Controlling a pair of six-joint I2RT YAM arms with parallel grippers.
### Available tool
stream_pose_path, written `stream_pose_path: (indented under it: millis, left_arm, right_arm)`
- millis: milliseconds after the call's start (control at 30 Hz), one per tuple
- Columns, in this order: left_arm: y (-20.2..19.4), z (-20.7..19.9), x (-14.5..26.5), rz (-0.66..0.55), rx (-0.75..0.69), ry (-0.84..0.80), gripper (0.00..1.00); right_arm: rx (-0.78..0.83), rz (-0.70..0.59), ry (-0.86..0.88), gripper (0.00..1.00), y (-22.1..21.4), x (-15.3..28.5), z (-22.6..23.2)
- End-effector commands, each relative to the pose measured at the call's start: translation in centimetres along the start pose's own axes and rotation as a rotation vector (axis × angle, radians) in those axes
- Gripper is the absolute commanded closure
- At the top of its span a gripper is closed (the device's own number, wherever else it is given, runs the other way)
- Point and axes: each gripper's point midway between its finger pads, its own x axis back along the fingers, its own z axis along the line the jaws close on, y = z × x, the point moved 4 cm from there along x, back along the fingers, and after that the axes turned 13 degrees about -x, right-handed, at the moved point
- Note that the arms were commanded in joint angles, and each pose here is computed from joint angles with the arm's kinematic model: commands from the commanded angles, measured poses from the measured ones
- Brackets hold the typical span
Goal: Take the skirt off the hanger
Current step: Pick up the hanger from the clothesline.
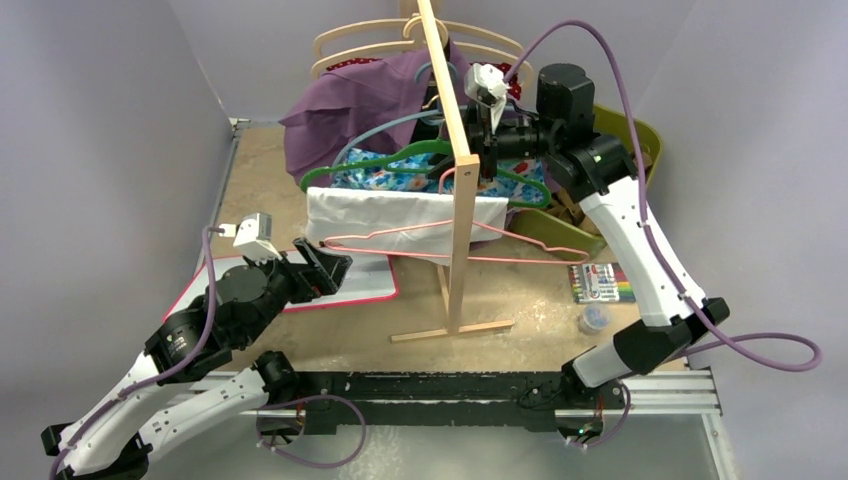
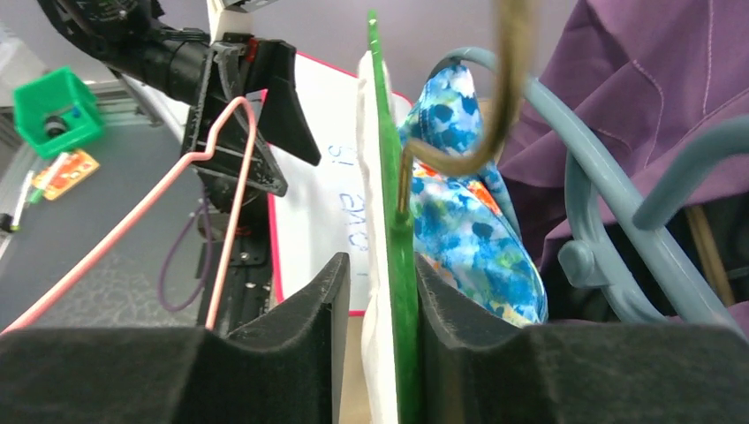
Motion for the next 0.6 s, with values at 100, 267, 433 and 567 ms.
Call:
stream_pose_path:
  millis: [100, 267, 433, 567]
  left_arm:
    - [1.2, -0.1, 0.7, -0.044, 0.006, -0.009, 0.00]
    - [1.3, -0.2, 0.8, -0.040, 0.010, -0.015, 0.00]
    - [1.3, -0.3, 0.6, -0.046, 0.022, -0.017, 0.00]
    - [1.1, -0.4, 0.4, -0.036, 0.019, -0.018, 0.00]
  right_arm:
    - [0.019, -0.033, 0.140, 0.77, 1.3, 1.9, 1.6]
    - [0.020, -0.062, 0.184, 0.86, 1.9, 3.2, 2.0]
    - [0.036, -0.084, 0.206, 0.96, 2.8, 3.5, 2.9]
    - [0.040, -0.109, 0.212, 1.00, 3.7, 3.7, 3.5]
